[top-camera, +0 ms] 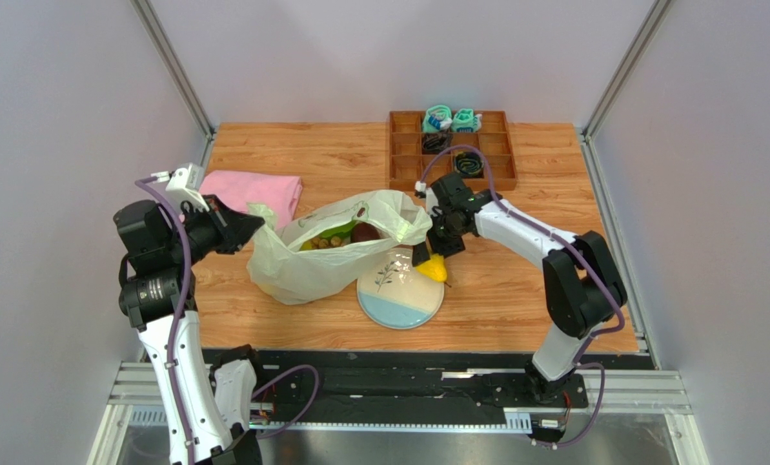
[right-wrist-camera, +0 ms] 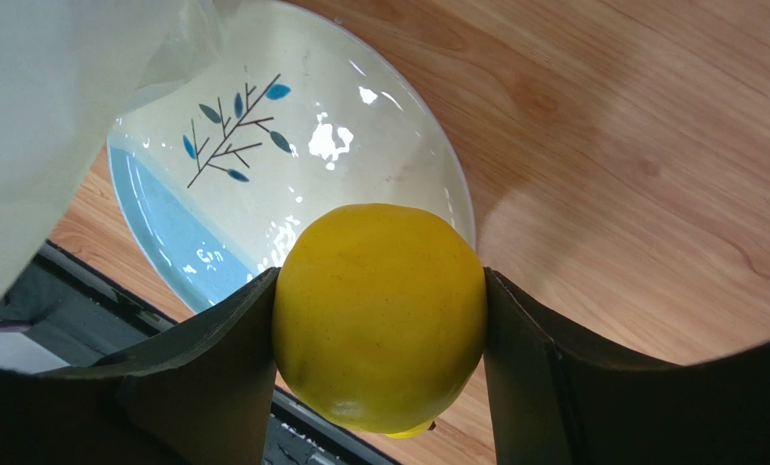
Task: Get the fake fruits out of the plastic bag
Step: Place the fake fruit on the plate.
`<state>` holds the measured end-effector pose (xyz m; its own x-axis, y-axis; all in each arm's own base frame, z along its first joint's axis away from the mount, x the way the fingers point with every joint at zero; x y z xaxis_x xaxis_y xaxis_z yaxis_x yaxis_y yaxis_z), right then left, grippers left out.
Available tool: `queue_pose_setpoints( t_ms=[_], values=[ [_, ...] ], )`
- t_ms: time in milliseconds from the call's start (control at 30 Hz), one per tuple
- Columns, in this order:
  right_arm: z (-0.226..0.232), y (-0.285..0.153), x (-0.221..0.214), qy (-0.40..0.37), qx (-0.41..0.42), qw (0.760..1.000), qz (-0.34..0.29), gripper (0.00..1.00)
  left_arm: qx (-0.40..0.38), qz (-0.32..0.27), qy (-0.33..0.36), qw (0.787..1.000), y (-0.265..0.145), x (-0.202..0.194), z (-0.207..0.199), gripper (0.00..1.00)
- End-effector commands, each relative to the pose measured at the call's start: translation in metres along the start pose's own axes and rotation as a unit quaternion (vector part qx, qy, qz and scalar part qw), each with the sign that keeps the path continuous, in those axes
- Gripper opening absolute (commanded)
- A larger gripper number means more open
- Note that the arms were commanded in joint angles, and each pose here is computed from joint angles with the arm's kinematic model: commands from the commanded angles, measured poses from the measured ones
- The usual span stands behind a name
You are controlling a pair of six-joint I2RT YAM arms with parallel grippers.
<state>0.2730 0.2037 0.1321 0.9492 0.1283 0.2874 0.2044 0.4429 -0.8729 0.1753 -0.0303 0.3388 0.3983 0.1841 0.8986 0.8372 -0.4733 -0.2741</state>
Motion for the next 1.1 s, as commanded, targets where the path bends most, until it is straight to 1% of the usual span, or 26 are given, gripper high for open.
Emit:
queue_pose_setpoints(
  t_ms=[0,67,167,200,233,267,300,367,433,500,533,567,600,633,667,700,733,767,800,833,867,900,933,967,1033,1067],
  values=[
    [0.018,0.023,0.016,-0.056,-0.001,0.998,-0.033,0.4,-0.02,-0.01,0.007,1.0,-0.003,0.005,-0.007,0.0],
    [0.018,0.03,0.019,-0.067,-0.006,0.997,-0.041,0.43,-0.024,-0.017,0.007,1.0,-0.005,0.006,-0.01,0.0],
    [0.015,0.032,0.02,-0.084,-0.014,0.996,-0.032,0.59,-0.029,-0.019,0.013,0.999,-0.01,0.005,-0.016,0.0],
    [0.015,0.03,0.02,-0.085,-0.017,0.996,-0.033,0.7,-0.034,-0.018,0.014,0.999,-0.011,0.005,-0.019,0.0],
    [0.017,0.021,0.018,-0.094,-0.013,0.995,-0.03,0.75,-0.038,-0.019,0.018,0.999,-0.015,0.004,-0.023,0.0],
    [0.019,0.013,0.017,-0.098,-0.008,0.995,-0.029,0.93,-0.04,-0.012,0.011,0.999,-0.017,-0.001,-0.026,0.0],
    [0.023,0.004,0.016,-0.106,0.0,0.994,-0.029,1.0,-0.05,-0.008,0.013,0.999,-0.018,-0.005,-0.029,0.0],
    [0.032,-0.032,0.01,-0.125,0.033,0.991,-0.03,1.0,-0.072,-0.007,0.02,0.997,-0.025,-0.013,-0.039,0.0],
    [0.037,-0.069,0.012,-0.143,0.06,0.987,-0.041,1.0,-0.133,0.005,0.011,0.991,-0.03,-0.026,-0.054,0.0],
    [0.046,-0.114,0.019,-0.174,0.08,0.976,-0.099,1.0,-0.191,0.012,0.009,0.982,-0.037,-0.033,-0.068,0.0],
    [0.05,-0.137,0.031,-0.187,0.086,0.969,-0.138,1.0,-0.202,0.013,0.01,0.979,-0.042,-0.036,-0.074,0.0],
    [0.058,-0.161,0.037,-0.215,0.091,0.955,-0.182,1.0,-0.21,0.021,0.004,0.977,-0.046,-0.042,-0.079,0.0],
    [0.063,-0.175,0.044,-0.228,0.095,0.946,-0.213,1.0,-0.218,0.021,0.005,0.976,-0.05,-0.043,-0.084,0.0],
    [0.075,-0.191,0.055,-0.244,0.11,0.929,-0.254,1.0,-0.216,0.027,-0.002,0.976,-0.055,-0.051,-0.089,0.0],
    [0.091,-0.214,0.064,-0.26,0.135,0.911,-0.292,1.0,-0.213,0.027,0.007,0.977,-0.057,-0.054,-0.09,0.0],
    [0.104,-0.225,0.066,-0.272,0.163,0.897,-0.308,0.98,-0.2,0.031,0.006,0.979,-0.056,-0.059,-0.088,0.0],
    [0.13,-0.232,0.062,-0.303,0.201,0.877,-0.314,0.94,-0.195,0.032,0.008,0.98,-0.058,-0.064,-0.089,0.0],
    [0.147,-0.241,0.06,-0.322,0.218,0.864,-0.319,0.86,-0.189,0.035,0.006,0.981,-0.058,-0.068,-0.087,0.0],
    [0.16,-0.23,0.058,-0.344,0.23,0.861,-0.298,0.81,-0.187,0.041,-0.004,0.982,-0.055,-0.073,-0.085,0.0],
    [0.181,-0.22,0.037,-0.371,0.261,0.854,-0.253,0.75,-0.186,0.039,-0.004,0.982,-0.055,-0.074,-0.084,0.0],
    [0.189,-0.211,0.029,-0.385,0.274,0.851,-0.23,0.69,-0.187,0.04,-0.01,0.981,-0.055,-0.076,-0.084,0.0],
    [0.194,-0.197,0.019,-0.398,0.281,0.849,-0.204,0.57,-0.186,0.042,-0.013,0.982,-0.054,-0.078,-0.083,0.0],
    [0.204,-0.18,0.005,-0.409,0.292,0.847,-0.172,0.51,-0.185,0.043,-0.015,0.982,-0.054,-0.079,-0.083,0.0],
    [0.207,-0.169,-0.002,-0.415,0.296,0.846,-0.154,0.41,-0.184,0.042,-0.012,0.982,-0.054,-0.079,-0.083,0.0],
    [0.213,-0.142,-0.021,-0.426,0.302,0.846,-0.11,0.33,-0.174,0.046,-0.009,0.984,-0.058,-0.082,-0.085,0.0],
    [0.213,-0.134,-0.025,-0.425,0.3,0.848,-0.102,0.28,-0.167,0.046,0.0,0.985,-0.059,-0.083,-0.086,0.0]
  ],
)
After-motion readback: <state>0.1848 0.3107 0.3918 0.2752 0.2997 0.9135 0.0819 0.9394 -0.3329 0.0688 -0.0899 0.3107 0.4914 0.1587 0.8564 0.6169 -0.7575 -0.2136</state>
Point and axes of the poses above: each gripper's point midway between its finger pads, its own y axis out along the fingers, its own z axis along the line the jaws close on, x = y × z, the point moved 6 cm from there along -y, back along the fingers, and after that the axes turned 10 degrees about y, right-handed, at the moved point
